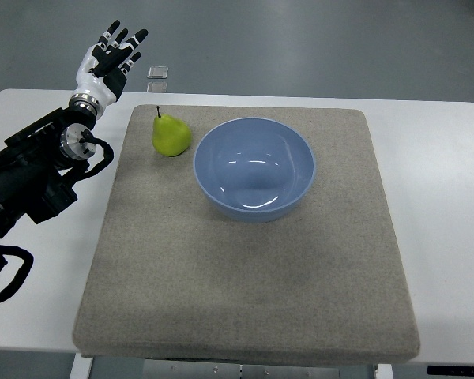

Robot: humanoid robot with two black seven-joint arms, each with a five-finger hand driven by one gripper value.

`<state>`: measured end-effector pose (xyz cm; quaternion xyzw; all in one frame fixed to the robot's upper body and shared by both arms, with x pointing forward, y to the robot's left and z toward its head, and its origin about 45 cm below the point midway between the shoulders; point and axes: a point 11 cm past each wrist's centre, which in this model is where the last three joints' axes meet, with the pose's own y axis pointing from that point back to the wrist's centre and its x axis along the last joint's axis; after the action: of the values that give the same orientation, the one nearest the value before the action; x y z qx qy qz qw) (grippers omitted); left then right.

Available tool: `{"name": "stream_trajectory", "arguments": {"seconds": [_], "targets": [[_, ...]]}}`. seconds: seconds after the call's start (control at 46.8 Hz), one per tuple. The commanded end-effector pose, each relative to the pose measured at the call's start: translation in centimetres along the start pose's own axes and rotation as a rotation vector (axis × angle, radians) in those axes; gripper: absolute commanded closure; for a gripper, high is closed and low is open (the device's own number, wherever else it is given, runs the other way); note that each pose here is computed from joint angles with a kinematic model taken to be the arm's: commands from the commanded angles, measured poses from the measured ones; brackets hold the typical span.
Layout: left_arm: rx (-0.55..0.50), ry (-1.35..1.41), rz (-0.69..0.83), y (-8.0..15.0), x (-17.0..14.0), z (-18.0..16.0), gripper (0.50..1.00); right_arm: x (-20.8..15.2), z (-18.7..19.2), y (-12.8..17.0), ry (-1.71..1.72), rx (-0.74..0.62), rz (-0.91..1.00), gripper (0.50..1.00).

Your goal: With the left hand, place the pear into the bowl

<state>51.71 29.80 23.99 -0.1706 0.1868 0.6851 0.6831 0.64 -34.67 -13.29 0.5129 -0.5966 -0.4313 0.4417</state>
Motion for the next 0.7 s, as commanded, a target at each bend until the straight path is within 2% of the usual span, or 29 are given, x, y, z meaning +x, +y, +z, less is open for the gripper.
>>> {"name": "stream_trajectory", "arguments": {"seconds": [0.0,0.683], "targets": [[0.001,-0.002,0.000,0.00,0.00,-0.01,0.506,0.00,0.00,0.00,0.000,0.000,0.000,0.574],[-0.001,0.001,-0.010,-0.09,-0.36,0.06,0.506,0.00,0.00,0.00,0.000,0.000,0.000,0.574]]}}
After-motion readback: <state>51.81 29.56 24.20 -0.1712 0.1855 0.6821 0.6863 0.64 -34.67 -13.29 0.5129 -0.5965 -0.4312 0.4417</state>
